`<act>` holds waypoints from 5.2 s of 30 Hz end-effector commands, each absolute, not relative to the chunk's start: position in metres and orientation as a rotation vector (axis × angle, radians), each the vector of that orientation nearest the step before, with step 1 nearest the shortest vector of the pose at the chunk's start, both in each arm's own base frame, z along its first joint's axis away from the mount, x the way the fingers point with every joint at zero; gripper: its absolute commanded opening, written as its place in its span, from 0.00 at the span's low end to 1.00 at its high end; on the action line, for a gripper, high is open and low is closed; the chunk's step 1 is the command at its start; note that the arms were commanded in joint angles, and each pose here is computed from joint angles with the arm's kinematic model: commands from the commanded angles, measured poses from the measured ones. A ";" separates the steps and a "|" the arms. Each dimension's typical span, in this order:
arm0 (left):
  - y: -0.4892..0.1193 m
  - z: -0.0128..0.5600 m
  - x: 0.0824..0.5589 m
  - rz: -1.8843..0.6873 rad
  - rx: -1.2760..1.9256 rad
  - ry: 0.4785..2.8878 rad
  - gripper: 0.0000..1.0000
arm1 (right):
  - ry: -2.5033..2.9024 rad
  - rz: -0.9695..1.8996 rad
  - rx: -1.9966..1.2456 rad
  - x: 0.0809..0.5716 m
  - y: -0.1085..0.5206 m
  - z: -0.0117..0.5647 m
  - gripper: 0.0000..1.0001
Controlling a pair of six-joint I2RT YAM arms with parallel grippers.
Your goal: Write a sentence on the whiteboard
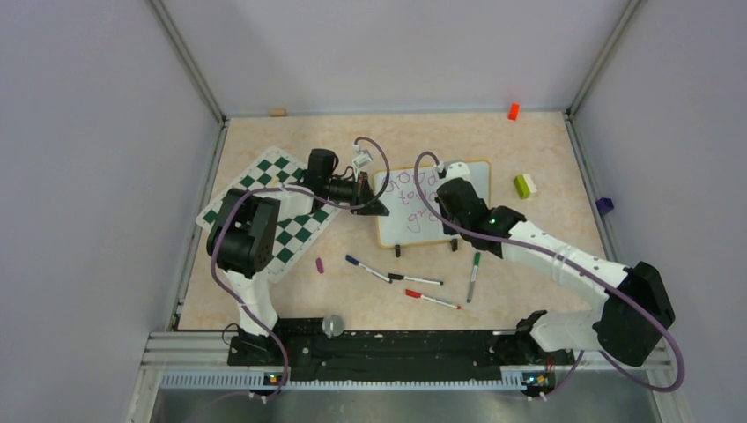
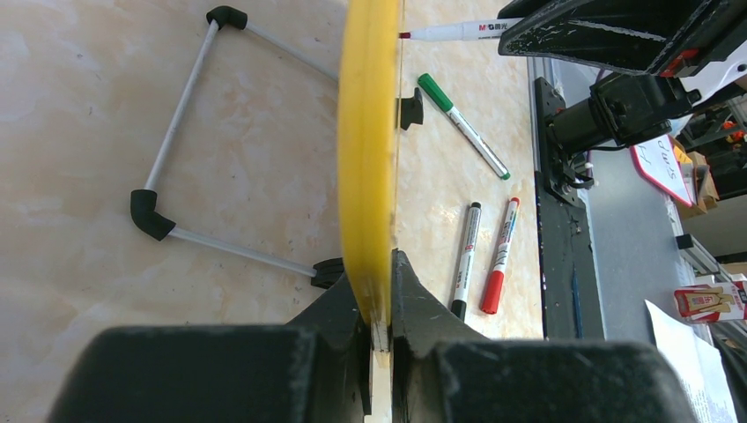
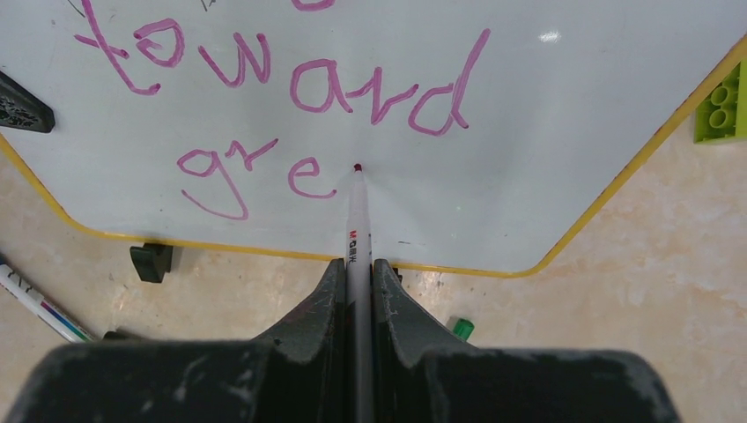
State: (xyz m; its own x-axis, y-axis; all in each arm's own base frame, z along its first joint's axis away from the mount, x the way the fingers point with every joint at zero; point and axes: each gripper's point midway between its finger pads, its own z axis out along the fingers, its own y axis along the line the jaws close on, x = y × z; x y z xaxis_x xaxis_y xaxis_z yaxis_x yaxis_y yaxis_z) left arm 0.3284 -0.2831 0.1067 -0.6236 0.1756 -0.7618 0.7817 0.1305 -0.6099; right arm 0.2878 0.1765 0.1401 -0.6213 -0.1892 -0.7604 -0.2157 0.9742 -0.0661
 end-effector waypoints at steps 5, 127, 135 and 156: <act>-0.285 0.090 0.333 -1.448 0.931 1.927 0.00 | 2.203 0.132 -0.298 0.300 0.195 0.157 0.00; -0.284 0.091 0.332 -1.445 0.931 1.923 0.00 | 2.104 0.046 -0.198 0.308 0.174 0.188 0.00; -0.284 0.090 0.332 -1.446 0.930 1.925 0.00 | 2.126 0.030 -0.193 0.304 0.169 0.178 0.00; -0.285 0.090 0.332 -1.447 0.933 1.923 0.00 | 2.225 -0.012 -0.201 0.293 0.164 0.137 0.00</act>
State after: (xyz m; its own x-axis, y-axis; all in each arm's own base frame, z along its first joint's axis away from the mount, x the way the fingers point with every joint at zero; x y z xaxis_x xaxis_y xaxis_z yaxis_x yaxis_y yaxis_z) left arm 0.3284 -0.2832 0.1066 -0.6259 0.1754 -0.7599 0.7799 0.1319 -0.6119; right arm 0.2985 0.1674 0.1522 -0.5711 -0.1626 -0.8046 -0.1513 0.9842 -0.0915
